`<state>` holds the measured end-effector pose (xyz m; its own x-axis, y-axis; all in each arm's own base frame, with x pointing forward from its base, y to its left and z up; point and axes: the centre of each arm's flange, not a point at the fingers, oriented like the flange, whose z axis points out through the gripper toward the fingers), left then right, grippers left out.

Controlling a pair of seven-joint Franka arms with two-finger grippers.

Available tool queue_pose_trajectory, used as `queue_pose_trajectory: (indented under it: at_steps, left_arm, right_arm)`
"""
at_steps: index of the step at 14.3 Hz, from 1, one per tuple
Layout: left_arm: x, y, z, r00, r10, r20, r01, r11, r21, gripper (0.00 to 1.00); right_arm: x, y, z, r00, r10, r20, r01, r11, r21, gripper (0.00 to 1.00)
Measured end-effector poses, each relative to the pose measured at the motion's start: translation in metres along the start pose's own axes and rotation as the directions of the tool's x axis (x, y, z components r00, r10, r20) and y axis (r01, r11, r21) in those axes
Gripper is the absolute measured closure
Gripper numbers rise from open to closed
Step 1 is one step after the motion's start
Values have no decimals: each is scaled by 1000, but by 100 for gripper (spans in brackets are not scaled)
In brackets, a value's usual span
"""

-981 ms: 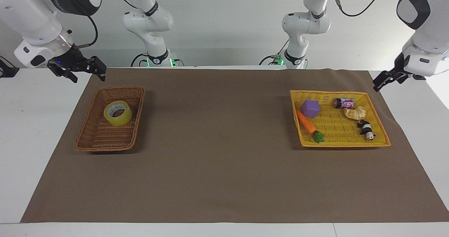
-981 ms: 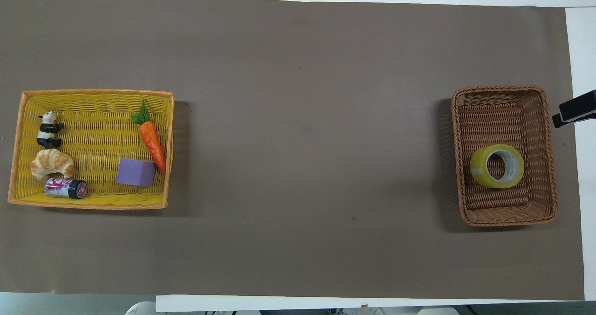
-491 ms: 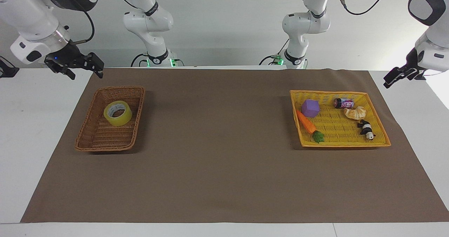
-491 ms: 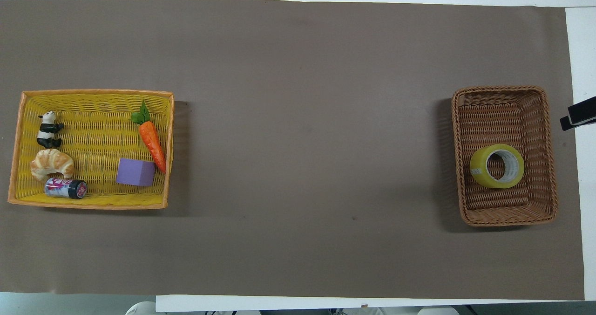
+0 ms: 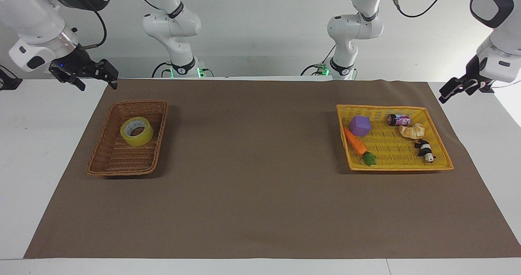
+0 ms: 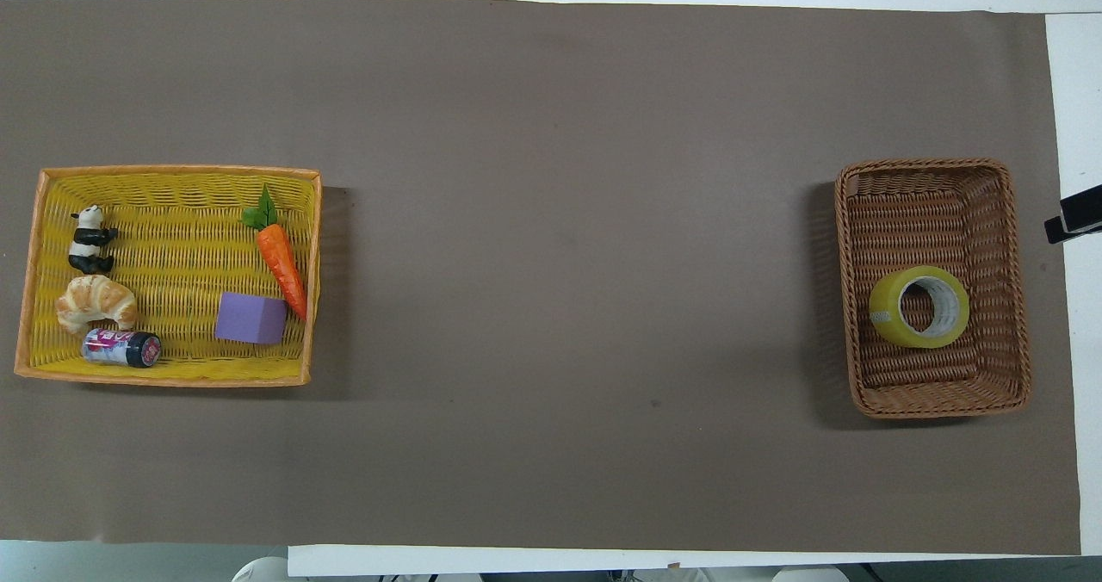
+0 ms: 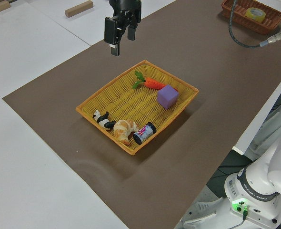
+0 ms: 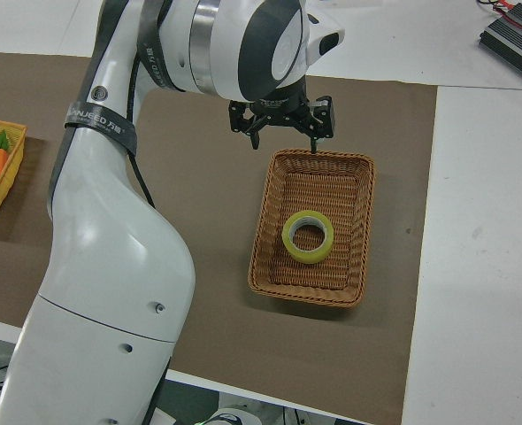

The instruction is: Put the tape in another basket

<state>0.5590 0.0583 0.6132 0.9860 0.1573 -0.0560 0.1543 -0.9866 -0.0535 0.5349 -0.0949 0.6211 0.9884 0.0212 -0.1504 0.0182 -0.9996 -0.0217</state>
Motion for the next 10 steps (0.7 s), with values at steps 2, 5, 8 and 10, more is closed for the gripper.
queue_pose_trajectory:
  at_steps: [2,5,8,10]
  left_arm:
    - [0,5,-8,1000,1,-14,-2,999,-50,0]
    - [-3,14,-16,1000,17,-12,-18,996,-85,0]
    - [-7,43,-18,997,78,-12,-79,993,-85,0]
    - [-9,54,-18,995,96,-13,-97,992,-84,0]
  right_arm:
    - [0,0,0,1000,0,1,0,1000,0,0]
    - [0,0,1,1000,0,3,0,1000,1,0]
    - [0,1,1,1000,2,3,-2,1000,1,0]
    - [0,2,2,1000,3,4,-3,1000,1,0]
